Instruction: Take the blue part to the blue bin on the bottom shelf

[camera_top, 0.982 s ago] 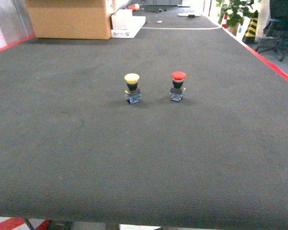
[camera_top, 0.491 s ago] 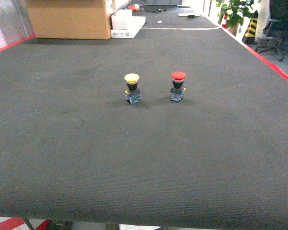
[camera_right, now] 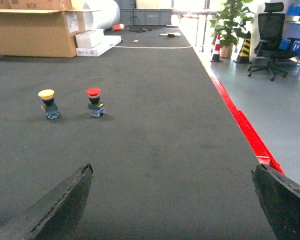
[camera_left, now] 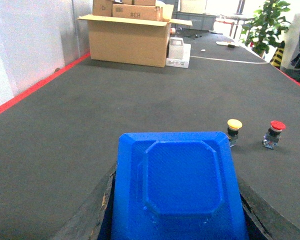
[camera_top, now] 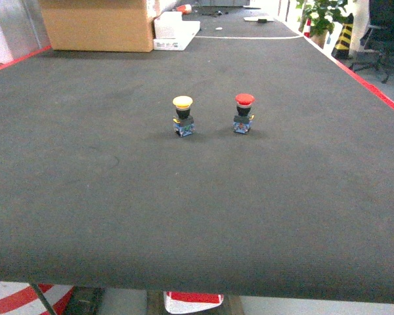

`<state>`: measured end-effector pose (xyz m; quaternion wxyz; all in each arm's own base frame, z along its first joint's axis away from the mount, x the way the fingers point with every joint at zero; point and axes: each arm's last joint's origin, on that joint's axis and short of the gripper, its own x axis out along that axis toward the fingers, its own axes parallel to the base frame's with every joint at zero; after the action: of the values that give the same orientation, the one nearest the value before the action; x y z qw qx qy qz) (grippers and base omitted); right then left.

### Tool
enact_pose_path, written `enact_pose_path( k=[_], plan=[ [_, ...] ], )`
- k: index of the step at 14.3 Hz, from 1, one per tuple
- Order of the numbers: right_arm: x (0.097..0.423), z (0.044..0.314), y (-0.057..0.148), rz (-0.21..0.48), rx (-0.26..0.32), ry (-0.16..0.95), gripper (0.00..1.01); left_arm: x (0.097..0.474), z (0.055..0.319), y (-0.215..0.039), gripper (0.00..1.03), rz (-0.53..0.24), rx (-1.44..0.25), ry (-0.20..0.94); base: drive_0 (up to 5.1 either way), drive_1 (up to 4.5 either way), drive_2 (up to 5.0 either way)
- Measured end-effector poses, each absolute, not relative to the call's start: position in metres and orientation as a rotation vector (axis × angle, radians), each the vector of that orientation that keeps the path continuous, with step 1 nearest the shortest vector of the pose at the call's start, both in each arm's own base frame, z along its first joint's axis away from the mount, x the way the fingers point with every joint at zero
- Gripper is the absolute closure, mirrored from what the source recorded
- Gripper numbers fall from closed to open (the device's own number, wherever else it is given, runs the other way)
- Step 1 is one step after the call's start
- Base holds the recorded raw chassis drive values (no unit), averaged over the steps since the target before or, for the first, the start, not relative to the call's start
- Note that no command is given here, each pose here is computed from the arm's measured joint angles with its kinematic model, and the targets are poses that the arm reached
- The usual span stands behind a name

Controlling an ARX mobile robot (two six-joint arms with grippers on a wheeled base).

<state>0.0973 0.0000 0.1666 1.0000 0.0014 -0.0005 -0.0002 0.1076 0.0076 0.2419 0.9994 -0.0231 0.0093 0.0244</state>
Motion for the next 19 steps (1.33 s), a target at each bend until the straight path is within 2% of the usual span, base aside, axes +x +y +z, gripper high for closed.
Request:
enact_pose_path(
  k=[19],
  plan=[
    [0.0973,0.1668,0.0000,0.000,0.003,-0.002,0.03,0.1071,0.2424,0.0076,0.60,0.050,-0.046,0.013,-1.5,-1.53,-1.5]
  ],
)
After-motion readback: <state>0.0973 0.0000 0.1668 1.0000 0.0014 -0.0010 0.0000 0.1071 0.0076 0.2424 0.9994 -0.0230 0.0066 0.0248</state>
